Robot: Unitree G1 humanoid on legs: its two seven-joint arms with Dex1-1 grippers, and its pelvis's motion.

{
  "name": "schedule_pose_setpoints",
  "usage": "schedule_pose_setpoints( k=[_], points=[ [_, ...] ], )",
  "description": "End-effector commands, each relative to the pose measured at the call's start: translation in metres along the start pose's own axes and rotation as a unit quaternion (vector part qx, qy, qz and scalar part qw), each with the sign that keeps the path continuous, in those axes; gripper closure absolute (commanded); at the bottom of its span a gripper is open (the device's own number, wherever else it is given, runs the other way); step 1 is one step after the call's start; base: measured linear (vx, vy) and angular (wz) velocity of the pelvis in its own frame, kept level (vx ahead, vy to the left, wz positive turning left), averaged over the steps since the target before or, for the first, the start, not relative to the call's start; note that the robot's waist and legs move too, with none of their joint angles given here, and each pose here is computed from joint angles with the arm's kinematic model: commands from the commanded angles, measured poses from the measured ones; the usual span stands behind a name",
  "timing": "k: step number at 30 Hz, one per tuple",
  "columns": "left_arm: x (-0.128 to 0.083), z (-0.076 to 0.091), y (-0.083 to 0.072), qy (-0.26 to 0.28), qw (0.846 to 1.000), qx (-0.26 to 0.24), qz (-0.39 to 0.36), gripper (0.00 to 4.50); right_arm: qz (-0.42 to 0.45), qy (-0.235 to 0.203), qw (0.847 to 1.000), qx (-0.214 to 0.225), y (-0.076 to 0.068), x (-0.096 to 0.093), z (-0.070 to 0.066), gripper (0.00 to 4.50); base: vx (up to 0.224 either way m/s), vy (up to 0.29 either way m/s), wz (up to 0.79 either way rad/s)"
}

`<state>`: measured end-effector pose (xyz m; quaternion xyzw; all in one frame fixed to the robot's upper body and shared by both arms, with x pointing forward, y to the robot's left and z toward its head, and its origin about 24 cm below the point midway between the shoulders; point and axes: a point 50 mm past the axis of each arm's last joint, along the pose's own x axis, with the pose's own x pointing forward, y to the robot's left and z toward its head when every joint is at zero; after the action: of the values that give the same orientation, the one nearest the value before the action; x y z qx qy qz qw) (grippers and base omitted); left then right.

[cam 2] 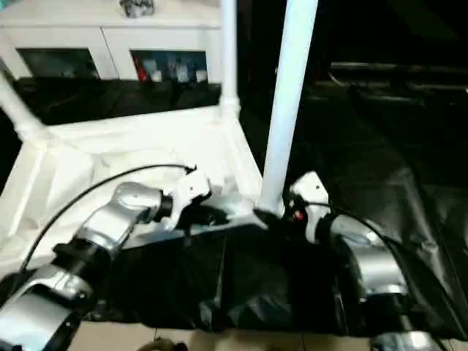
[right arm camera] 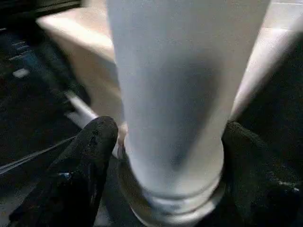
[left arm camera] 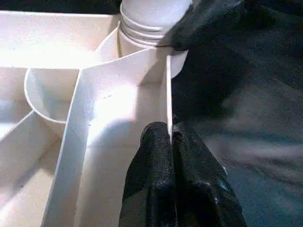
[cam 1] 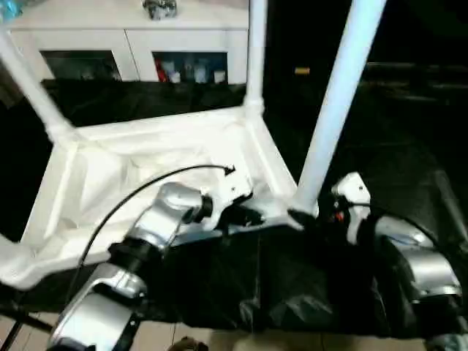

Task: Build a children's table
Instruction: Rotate leg to tighten

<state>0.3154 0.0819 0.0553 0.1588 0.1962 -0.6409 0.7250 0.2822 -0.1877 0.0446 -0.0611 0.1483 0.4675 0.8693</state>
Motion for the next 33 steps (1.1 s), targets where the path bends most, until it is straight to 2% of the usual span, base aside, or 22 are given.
schedule_pose_setpoints(
  k=[1, 6, 11, 19, 24, 26, 28, 29, 30, 33],
  points=[
    [0.008, 0.017, -0.008, -0.023, 0.998, 0.037, -0.044, 4.50, 0.099, -0.006, 0.995, -0.011, 0.021, 0.015, 0.005, 0.97, 0.000, 0.000, 0.00],
    [0.004, 0.015, -0.011, -0.020, 0.997, 0.038, -0.070, 4.50, 0.144, 0.016, 0.989, -0.022, 0.025, 0.009, 0.004, 1.11, 0.000, 0.000, 0.00],
    [0.002, 0.015, -0.011, -0.018, 0.996, 0.039, -0.080, 4.50, 0.168, 0.027, 0.985, -0.028, 0.030, 0.009, 0.003, 1.63, 0.000, 0.000, 0.00],
    [0.003, 0.014, -0.009, -0.017, 0.997, 0.037, -0.066, 4.50, 0.175, 0.034, 0.983, -0.036, 0.034, 0.011, -0.001, 1.78, 0.000, 0.000, 0.00],
    [0.009, 0.016, -0.004, -0.019, 0.999, 0.025, -0.019, 4.50, 0.156, 0.020, 0.987, -0.021, 0.036, 0.016, -0.002, 1.78, 0.000, 0.000, 0.00],
    [0.014, 0.020, 0.000, -0.021, 1.000, 0.011, 0.014, 4.50, 0.104, -0.001, 0.995, 0.004, 0.030, 0.020, -0.001, 1.79, 0.000, 0.000, 0.00],
    [0.020, 0.024, 0.004, -0.024, 0.999, -0.001, 0.044, 4.50, 0.014, -0.023, 0.999, 0.016, 0.014, 0.027, 0.002, 1.80, 0.000, 0.000, 0.00],
    [0.026, 0.028, 0.007, -0.025, 0.997, -0.013, 0.076, 4.50, -0.081, -0.040, 0.995, 0.053, -0.001, 0.032, 0.003, 1.80, 0.000, 0.000, 0.00],
    [0.030, 0.030, 0.009, -0.026, 0.995, -0.019, 0.092, 4.50, -0.123, -0.047, 0.989, 0.069, -0.006, 0.035, 0.003, 1.80, -0.057, 0.012, -0.07],
    [0.034, 0.032, 0.011, -0.025, 0.993, -0.027, 0.110, 4.50, -0.161, -0.051, 0.982, 0.091, -0.010, 0.039, 0.003, 1.80, 0.000, 0.000, 0.00]
  ],
)
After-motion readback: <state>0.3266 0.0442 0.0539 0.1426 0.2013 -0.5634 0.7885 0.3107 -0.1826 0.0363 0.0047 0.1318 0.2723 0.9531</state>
